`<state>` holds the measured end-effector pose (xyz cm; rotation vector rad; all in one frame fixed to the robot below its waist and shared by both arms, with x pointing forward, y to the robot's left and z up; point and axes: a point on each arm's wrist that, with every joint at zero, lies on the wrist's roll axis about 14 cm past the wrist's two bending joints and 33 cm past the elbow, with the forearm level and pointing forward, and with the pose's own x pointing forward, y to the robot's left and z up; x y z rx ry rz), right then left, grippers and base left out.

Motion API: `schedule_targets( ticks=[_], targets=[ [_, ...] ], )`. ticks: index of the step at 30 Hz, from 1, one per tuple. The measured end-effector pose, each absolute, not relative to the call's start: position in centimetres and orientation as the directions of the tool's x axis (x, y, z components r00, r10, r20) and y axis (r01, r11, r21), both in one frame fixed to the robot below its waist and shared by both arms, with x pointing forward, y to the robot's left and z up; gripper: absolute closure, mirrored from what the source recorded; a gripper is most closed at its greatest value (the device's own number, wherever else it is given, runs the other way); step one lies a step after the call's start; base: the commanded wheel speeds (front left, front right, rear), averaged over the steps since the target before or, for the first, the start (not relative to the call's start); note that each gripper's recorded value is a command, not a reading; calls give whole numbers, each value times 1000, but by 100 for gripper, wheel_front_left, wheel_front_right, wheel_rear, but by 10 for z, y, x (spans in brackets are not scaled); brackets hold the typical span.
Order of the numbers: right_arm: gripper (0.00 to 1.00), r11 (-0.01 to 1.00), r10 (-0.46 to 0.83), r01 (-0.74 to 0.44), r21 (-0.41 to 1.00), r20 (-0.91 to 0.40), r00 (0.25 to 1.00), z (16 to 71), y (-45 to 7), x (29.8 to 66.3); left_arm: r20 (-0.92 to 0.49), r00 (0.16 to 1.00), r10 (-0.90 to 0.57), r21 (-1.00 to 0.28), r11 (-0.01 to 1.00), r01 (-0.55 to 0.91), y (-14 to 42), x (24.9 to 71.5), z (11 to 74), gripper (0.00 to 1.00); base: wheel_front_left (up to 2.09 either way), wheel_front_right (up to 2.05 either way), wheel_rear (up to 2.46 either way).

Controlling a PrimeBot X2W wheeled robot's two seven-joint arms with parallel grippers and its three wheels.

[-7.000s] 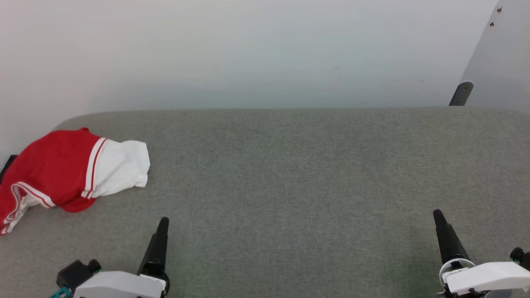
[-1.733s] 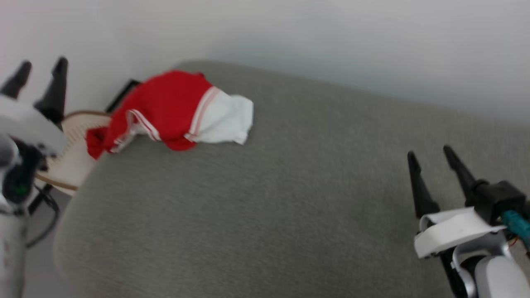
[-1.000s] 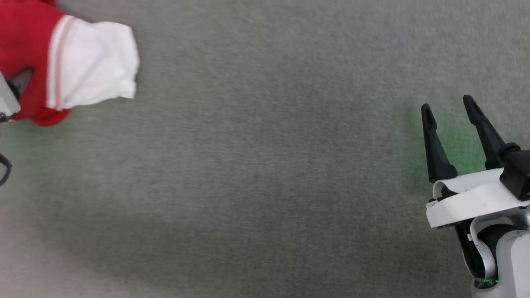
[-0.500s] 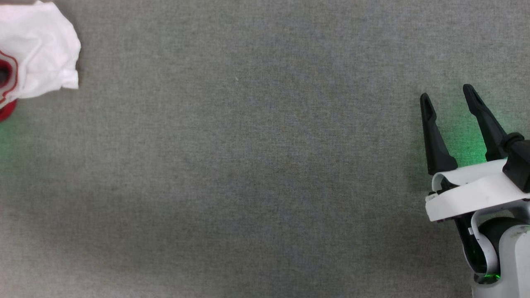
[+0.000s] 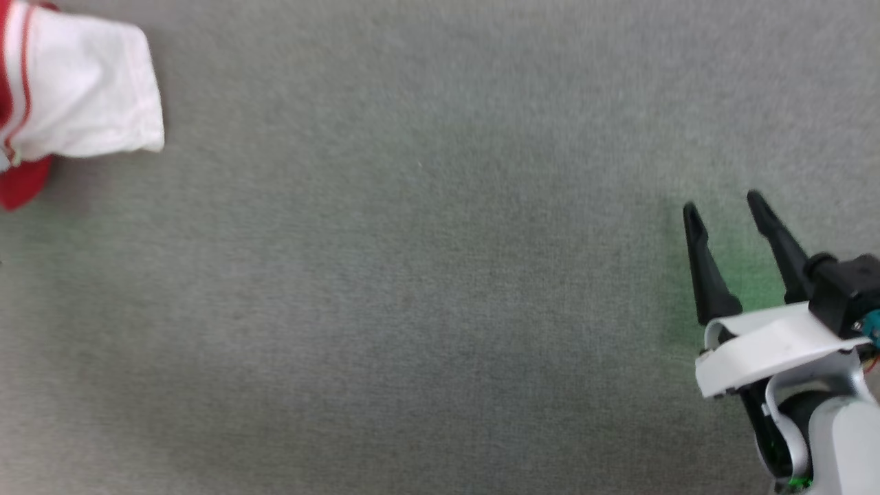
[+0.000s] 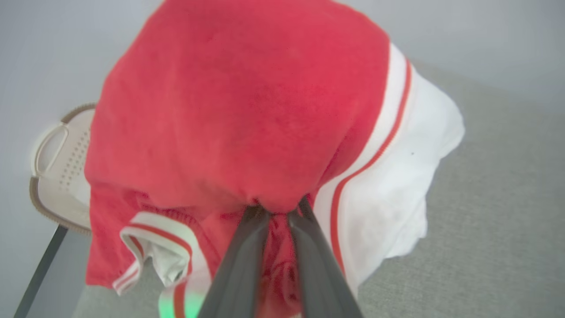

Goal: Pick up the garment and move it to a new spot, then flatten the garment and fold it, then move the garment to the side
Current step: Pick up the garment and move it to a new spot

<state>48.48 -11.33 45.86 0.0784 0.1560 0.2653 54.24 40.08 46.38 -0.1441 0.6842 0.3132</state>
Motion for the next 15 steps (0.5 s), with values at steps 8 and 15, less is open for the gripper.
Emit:
schedule_targets(
  ticks=[8, 15],
  targets=[
    [0, 957, 278, -267, 113, -94, 956, 487, -107, 460, -424, 876, 230, 26, 970, -242, 394, 542, 578, 100, 0, 0, 0],
    [0, 949, 295, -291, 118, -19, 955, 520, -100, 440, -247, 948, 200, 107, 978, -179, 381, 519, 677, 100, 0, 0, 0]
  ],
)
